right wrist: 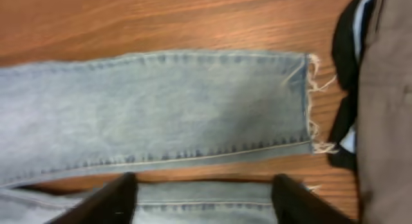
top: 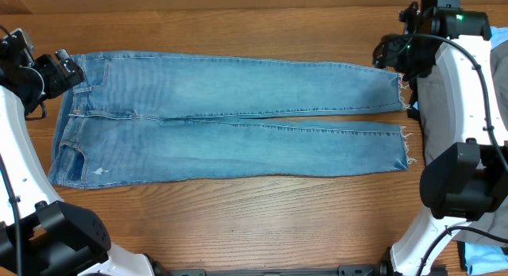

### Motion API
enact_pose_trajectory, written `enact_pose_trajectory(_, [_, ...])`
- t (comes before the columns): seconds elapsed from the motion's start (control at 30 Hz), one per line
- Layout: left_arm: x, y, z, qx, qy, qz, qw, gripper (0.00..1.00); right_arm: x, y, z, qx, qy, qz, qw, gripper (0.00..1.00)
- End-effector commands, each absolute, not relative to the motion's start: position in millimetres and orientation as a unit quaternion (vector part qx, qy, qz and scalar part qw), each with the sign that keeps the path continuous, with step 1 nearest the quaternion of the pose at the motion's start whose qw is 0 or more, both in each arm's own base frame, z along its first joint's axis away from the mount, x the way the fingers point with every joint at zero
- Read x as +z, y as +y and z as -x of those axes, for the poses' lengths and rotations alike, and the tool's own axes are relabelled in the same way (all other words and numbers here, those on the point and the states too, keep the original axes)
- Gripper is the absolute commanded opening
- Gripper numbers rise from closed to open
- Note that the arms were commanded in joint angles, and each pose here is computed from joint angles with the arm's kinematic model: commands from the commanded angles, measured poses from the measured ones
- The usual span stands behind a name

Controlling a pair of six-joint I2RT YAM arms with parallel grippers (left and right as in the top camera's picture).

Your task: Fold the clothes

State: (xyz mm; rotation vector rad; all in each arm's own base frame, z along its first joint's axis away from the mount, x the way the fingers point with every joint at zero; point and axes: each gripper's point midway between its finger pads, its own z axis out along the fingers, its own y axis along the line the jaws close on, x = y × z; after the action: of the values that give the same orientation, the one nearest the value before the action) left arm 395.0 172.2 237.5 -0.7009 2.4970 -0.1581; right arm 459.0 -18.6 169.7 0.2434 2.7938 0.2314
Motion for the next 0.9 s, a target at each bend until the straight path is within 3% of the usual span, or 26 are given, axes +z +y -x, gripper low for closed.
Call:
enact_pose_trajectory(0.0, [238.0,171.5,-396.2,-0.061,0.924,0.265,0.269,1.00,174.9,-10.0,-456.5,0.101,0.978,-0.081,0.161,1.00])
enact_pose_trajectory(0.87, [234.5,167.6,-390.6,-0.066,0.927,0.267,0.255,1.00,174.9,-10.0,-456.7,0.101,0.978,-0.081,0.161,1.00])
